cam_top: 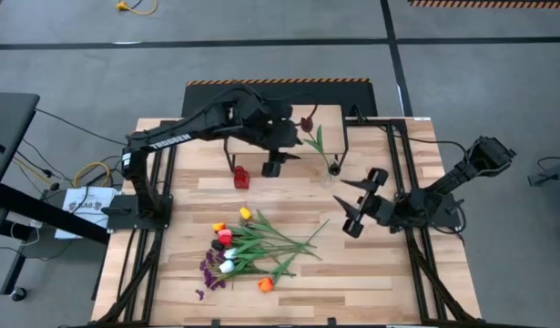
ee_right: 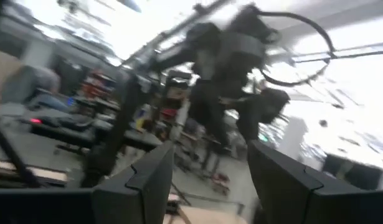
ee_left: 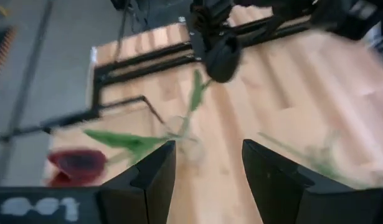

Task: Pick and place flowers into a vace then onto a shelf
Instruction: Put the orange flower into the transparent vase

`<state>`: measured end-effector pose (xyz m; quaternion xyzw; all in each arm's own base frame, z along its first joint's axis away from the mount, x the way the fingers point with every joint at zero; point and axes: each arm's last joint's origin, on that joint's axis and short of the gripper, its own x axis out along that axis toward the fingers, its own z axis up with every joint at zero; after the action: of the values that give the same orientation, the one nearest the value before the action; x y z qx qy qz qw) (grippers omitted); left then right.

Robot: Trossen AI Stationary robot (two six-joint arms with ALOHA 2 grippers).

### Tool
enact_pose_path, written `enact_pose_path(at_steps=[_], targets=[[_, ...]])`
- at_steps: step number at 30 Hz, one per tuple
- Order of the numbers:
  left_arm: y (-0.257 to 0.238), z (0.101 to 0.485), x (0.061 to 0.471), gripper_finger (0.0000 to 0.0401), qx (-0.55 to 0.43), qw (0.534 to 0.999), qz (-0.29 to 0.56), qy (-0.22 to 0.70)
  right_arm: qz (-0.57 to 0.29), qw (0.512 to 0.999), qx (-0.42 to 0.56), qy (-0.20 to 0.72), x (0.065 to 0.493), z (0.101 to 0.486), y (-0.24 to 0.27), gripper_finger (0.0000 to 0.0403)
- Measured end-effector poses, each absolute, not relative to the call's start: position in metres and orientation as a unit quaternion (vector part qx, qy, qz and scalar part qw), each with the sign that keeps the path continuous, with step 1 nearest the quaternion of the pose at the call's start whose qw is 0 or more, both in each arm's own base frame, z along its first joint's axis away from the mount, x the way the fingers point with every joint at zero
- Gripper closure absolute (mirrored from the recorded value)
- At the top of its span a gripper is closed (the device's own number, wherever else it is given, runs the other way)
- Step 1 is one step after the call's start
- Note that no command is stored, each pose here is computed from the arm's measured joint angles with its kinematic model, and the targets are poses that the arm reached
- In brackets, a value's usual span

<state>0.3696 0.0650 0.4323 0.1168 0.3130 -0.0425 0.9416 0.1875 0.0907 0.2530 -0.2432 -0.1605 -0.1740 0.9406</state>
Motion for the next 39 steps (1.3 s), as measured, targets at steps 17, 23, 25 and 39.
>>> enact_pose_path(at_steps=[17,23,25,39], targets=[[-0.005,0.477,0.238,0.0225,0.046,0.989,0.029,0.135,-0.100,0.959,-0.264,-0.001,0.276,0.285,0.135,0.0227],[-0.013,0.439,0.184,0.0225,0.010,0.997,0.041,0.058,-0.050,0.964,-0.248,0.082,0.294,0.280,0.144,0.0228],[-0.014,0.422,0.172,0.0225,-0.005,0.998,0.034,0.045,-0.016,0.965,-0.233,0.119,0.300,0.277,0.144,0.0230],[-0.017,0.355,0.145,0.0225,-0.061,0.998,0.001,-0.006,0.102,0.917,-0.169,0.346,0.346,0.216,0.151,0.0249]])
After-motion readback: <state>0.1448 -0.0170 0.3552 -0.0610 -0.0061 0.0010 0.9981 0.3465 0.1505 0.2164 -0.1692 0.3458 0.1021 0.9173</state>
